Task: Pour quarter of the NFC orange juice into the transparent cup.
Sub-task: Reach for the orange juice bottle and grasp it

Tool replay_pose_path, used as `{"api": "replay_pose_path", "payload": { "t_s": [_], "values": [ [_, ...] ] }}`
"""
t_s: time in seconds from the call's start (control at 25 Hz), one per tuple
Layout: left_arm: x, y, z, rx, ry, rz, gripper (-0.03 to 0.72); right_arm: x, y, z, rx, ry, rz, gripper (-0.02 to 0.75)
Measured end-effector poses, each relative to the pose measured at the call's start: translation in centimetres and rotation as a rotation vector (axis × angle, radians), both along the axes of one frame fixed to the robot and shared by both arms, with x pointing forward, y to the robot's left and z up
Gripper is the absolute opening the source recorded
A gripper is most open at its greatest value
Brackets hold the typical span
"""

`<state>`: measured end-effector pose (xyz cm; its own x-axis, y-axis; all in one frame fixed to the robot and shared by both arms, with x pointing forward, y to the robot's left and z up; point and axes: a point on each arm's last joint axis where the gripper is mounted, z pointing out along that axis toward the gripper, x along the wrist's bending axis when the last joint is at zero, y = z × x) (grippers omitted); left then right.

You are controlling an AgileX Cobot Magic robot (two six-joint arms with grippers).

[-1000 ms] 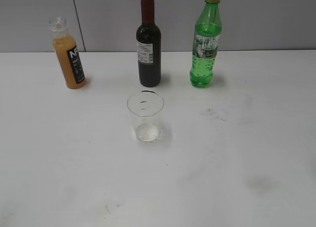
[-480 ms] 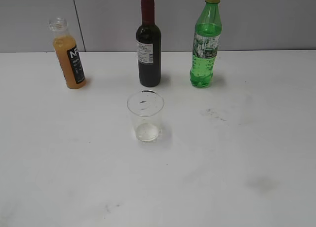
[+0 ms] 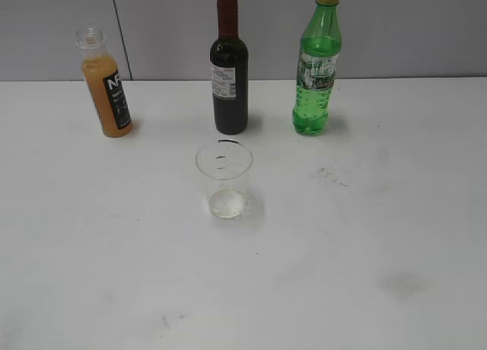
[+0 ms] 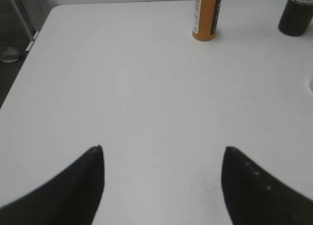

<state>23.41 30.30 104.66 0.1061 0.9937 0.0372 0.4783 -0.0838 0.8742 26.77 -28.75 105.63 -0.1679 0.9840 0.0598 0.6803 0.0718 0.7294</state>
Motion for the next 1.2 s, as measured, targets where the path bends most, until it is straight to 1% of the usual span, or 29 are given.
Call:
{"api": "replay_pose_path", "payload": {
  "t_s": [0.24, 0.4, 0.56, 1.2],
  "values": [
    [0.0, 0.0, 0.0, 0.000, 0.000, 0.000, 0.569, -2.8, -0.3, 0.2, 0.018, -0.176, 0.000, 0.588],
    [0.0, 0.0, 0.0, 0.000, 0.000, 0.000, 0.569, -4.0, -0.4, 0.2, 0.026, -0.255, 0.000, 0.576],
    [0.0, 0.0, 0.0, 0.000, 0.000, 0.000, 0.569, -4.2, -0.5, 0.2, 0.024, -0.271, 0.000, 0.559],
    [0.0, 0.0, 0.0, 0.000, 0.000, 0.000, 0.569, -3.8, -0.6, -0.1, 0.014, -0.295, -0.010, 0.557]
  ]
}}
